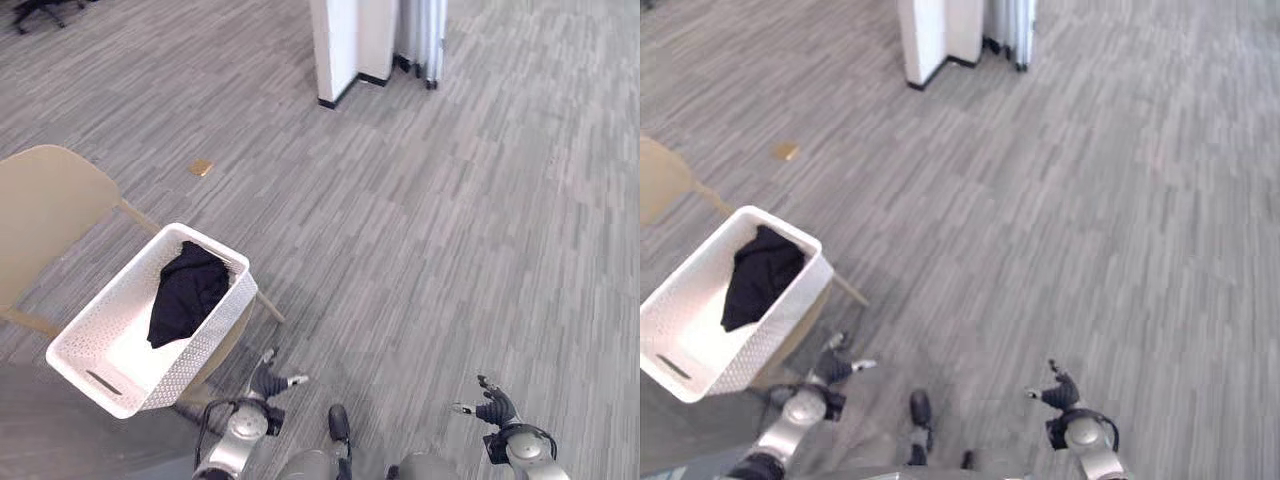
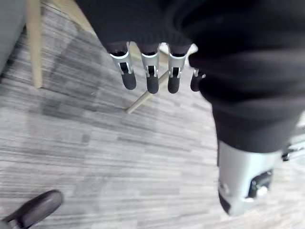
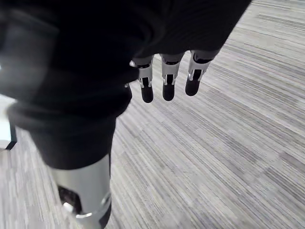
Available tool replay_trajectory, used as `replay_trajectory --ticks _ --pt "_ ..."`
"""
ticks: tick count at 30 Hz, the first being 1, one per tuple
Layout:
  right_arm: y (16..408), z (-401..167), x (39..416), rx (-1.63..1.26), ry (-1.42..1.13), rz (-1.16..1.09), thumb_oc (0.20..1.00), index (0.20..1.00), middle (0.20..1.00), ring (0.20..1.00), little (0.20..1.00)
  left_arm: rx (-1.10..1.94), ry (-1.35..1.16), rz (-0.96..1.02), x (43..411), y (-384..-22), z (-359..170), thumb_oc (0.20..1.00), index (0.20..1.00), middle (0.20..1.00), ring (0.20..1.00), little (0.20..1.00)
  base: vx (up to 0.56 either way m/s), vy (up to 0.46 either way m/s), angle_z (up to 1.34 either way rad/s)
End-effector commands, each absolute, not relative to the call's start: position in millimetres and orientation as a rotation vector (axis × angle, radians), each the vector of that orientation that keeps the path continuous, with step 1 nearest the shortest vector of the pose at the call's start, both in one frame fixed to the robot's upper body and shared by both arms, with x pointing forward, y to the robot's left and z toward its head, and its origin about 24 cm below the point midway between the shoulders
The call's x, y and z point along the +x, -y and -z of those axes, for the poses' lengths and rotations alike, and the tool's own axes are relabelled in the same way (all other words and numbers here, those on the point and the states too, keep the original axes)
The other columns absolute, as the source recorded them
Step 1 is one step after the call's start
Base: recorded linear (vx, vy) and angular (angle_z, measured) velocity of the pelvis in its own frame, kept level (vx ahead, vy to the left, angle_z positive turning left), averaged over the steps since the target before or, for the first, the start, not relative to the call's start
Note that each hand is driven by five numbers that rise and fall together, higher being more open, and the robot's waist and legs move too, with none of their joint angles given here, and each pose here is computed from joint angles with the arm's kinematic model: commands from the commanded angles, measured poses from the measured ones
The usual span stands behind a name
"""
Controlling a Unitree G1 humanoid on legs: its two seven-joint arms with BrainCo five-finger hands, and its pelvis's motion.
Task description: Grab the laundry basket,head to the washer,open it,put in the laundry and shut it.
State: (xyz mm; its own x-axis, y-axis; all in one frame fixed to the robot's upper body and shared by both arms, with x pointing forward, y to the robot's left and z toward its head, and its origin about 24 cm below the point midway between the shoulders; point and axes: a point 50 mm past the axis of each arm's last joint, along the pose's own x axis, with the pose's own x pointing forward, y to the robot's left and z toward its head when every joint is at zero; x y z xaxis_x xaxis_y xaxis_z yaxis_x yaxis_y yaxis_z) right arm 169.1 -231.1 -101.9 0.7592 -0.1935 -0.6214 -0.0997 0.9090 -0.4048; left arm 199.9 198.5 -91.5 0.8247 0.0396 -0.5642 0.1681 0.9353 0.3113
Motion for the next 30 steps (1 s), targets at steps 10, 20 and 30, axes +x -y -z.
replay_trajectory --ticks 10,20,30 --pt "231.1 81.8 191.2 -0.426 -0.571 0.077 1.000 1.000 1.000 1.000 1.000 0.410 -0.658 0.045 181.9 -207.9 103.3 1.000 1.000 1.000 1.000 1.000 0.12 -0.043 1.22" --pt "238.6 87.7 183.6 -0.414 -0.621 0.115 1.000 1.000 1.000 1.000 1.000 0.370 -0.664 0.012 182.1 -215.6 100.0 1.000 1.000 1.000 1.000 1.000 0.15 0.102 0.91" --pt "228.7 81.6 196.0 -0.437 -0.584 0.074 1.000 1.000 1.000 1.000 1.000 0.396 -0.691 -0.047 174.9 -235.7 99.2 1.000 1.000 1.000 1.000 1.000 0.30 0.238 0.24"
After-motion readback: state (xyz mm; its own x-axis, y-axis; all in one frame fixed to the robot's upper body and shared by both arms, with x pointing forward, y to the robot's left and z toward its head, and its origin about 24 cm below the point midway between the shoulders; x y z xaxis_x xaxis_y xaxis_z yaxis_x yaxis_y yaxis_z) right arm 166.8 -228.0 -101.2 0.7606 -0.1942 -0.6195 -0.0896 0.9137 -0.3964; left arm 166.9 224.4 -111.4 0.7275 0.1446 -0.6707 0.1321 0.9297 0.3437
